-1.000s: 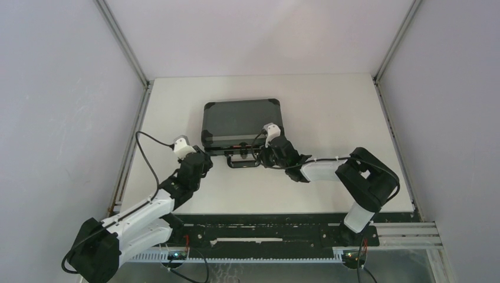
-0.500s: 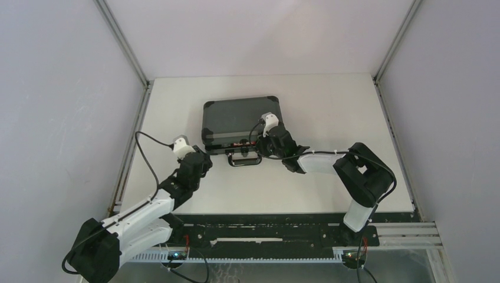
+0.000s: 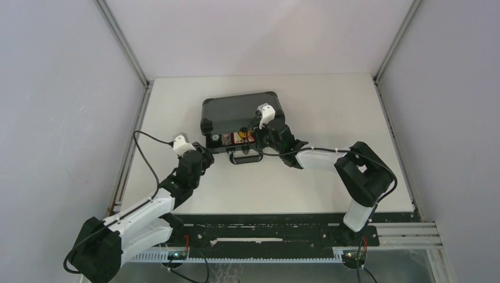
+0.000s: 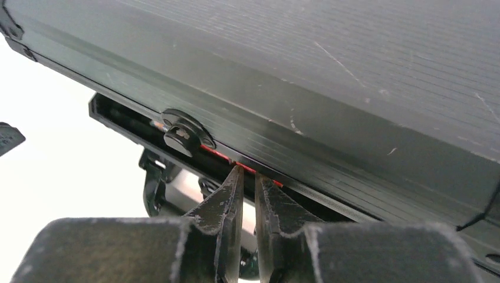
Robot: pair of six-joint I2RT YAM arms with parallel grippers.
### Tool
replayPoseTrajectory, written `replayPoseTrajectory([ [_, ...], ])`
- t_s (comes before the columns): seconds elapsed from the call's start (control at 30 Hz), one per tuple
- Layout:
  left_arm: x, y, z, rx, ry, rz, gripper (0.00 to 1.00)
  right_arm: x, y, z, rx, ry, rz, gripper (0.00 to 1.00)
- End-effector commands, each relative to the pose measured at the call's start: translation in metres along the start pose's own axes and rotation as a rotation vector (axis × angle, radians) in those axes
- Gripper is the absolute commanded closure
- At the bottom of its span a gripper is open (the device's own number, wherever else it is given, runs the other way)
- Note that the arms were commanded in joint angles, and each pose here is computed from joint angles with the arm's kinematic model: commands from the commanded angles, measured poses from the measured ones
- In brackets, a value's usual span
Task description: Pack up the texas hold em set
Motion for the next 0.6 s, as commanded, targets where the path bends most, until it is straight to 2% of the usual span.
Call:
replayPoseTrajectory([
  [0.0, 0.030, -0.022, -0.002, -0.082, -0.089, 0.076, 0.51, 0.063, -0.012, -0.008, -0.055, -0.235, 0.015, 0.80],
  [0.3, 0.043, -0.020, -0.025, -0.006, -0.099, 0.092, 0.41, 0.065, -0.018, -0.017, -0.050, -0.220, 0.016, 0.80],
  [0.57, 0.056, -0.035, -0.064, 0.023, -0.102, 0.094, 0.40, 0.059, -0.018, -0.018, -0.041, -0.197, 0.012, 0.80],
])
Point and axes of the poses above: each gripper's point midway between its finger pads, its own z axis back along the fingers, its own y axis along the line the jaws close on, x = y × z, the point moved 7 cm from there along z, back along the fingers, and after that the axes turned 2 degrees about z, right-handed, at the moved point
